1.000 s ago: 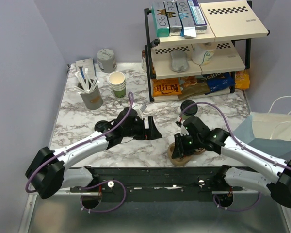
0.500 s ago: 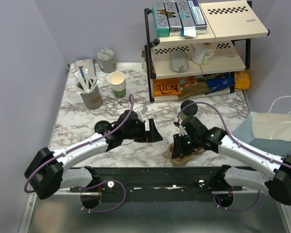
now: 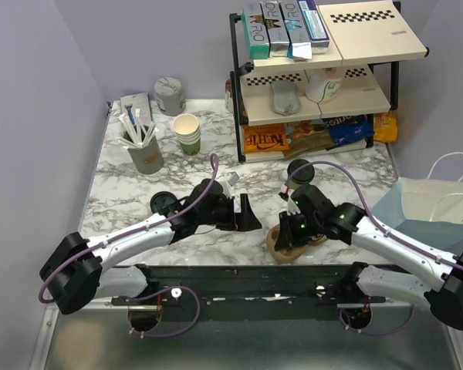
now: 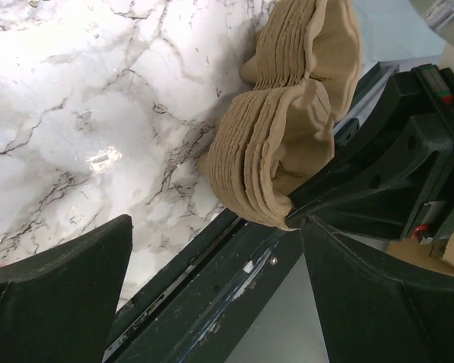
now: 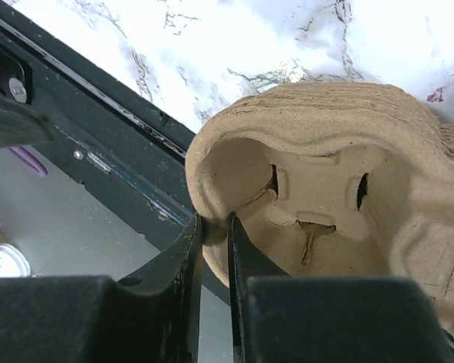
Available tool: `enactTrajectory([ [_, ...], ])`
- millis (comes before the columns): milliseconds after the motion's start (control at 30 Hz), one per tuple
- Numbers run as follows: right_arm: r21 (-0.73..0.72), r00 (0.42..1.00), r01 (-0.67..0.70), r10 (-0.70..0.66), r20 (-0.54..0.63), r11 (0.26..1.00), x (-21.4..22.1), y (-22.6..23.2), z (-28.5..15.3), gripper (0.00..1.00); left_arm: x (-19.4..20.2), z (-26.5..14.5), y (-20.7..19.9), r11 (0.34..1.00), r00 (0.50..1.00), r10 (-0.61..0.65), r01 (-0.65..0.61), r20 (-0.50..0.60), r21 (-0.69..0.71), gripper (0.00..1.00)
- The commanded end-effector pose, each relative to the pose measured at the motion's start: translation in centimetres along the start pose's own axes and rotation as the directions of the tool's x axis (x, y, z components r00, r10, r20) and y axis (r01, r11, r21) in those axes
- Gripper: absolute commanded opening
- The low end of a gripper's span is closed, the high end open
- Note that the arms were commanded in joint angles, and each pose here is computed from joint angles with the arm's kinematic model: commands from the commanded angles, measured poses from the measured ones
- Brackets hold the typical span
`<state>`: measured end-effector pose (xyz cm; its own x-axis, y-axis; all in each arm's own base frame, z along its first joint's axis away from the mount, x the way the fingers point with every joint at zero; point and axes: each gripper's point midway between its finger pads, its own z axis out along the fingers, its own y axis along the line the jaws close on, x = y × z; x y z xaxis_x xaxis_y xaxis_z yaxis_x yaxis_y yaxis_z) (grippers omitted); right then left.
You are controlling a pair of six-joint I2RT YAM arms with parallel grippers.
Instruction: Pack the takeout coffee
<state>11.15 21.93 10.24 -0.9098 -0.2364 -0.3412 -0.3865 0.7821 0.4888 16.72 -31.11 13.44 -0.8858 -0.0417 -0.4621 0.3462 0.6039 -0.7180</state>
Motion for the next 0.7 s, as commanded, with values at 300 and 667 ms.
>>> enactTrajectory([
  [300, -0.026, 0.996, -0.04, 0.042, 0.076, 0.999, -1.6, 1.2, -0.8, 0.11, 3.9, 2.9, 0.7, 0.999, 0.994, -0.03, 0.033, -0.101, 0.028, 0.99],
  [667, -0.052, 0.994, -0.054, 0.059, 0.094, 0.997, -1.7, 1.3, -0.1, 0.11, 3.6, 3.9, -0.7, 0.982, 0.988, -0.134, 0.143, -0.076, 0.122, 0.99],
])
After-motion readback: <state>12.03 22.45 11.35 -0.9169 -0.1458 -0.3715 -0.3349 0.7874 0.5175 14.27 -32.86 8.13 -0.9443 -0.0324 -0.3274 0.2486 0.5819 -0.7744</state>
